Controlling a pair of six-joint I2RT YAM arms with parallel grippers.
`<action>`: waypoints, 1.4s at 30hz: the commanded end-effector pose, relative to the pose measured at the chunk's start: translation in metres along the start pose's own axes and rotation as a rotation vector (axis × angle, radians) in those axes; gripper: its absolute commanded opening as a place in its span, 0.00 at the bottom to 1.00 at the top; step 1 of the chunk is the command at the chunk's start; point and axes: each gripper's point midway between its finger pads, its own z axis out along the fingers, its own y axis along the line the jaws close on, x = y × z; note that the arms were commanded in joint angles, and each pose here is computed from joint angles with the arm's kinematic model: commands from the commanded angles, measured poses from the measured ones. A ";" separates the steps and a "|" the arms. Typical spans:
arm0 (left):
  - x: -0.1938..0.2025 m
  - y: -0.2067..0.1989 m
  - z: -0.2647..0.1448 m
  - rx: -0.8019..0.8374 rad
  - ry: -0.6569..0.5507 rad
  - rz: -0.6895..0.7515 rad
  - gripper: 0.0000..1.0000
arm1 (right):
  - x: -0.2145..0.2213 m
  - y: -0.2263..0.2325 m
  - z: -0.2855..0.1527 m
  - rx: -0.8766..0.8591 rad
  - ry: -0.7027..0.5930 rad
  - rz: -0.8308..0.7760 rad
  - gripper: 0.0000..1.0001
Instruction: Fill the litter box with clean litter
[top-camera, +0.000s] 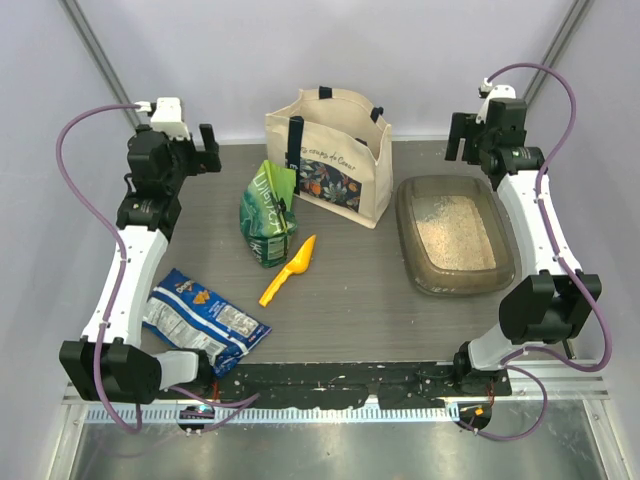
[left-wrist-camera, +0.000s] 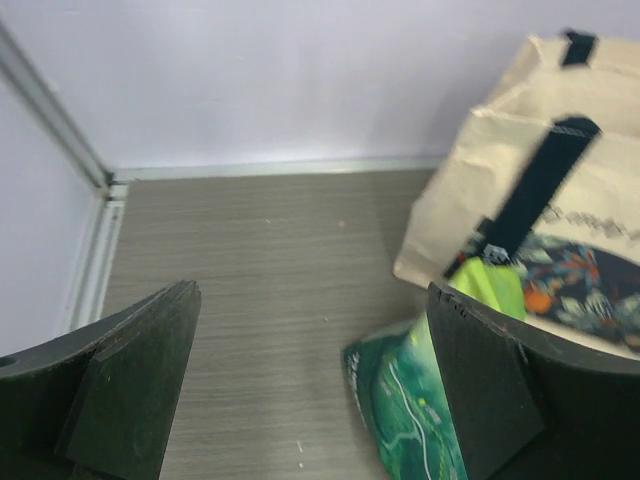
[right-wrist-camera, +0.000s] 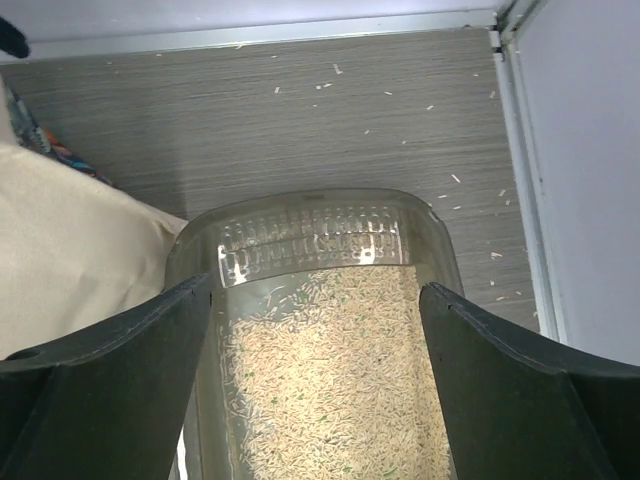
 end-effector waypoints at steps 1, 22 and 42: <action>0.007 -0.044 -0.017 0.282 0.035 0.116 1.00 | -0.033 0.014 -0.025 -0.111 -0.105 -0.083 0.90; 0.132 -0.056 -0.095 0.480 0.562 0.202 1.00 | 0.032 0.307 -0.129 -0.977 -0.040 -0.341 0.82; 0.146 0.062 -0.128 -0.216 0.532 0.052 1.00 | 0.096 0.476 -0.035 -0.841 0.149 -0.164 0.68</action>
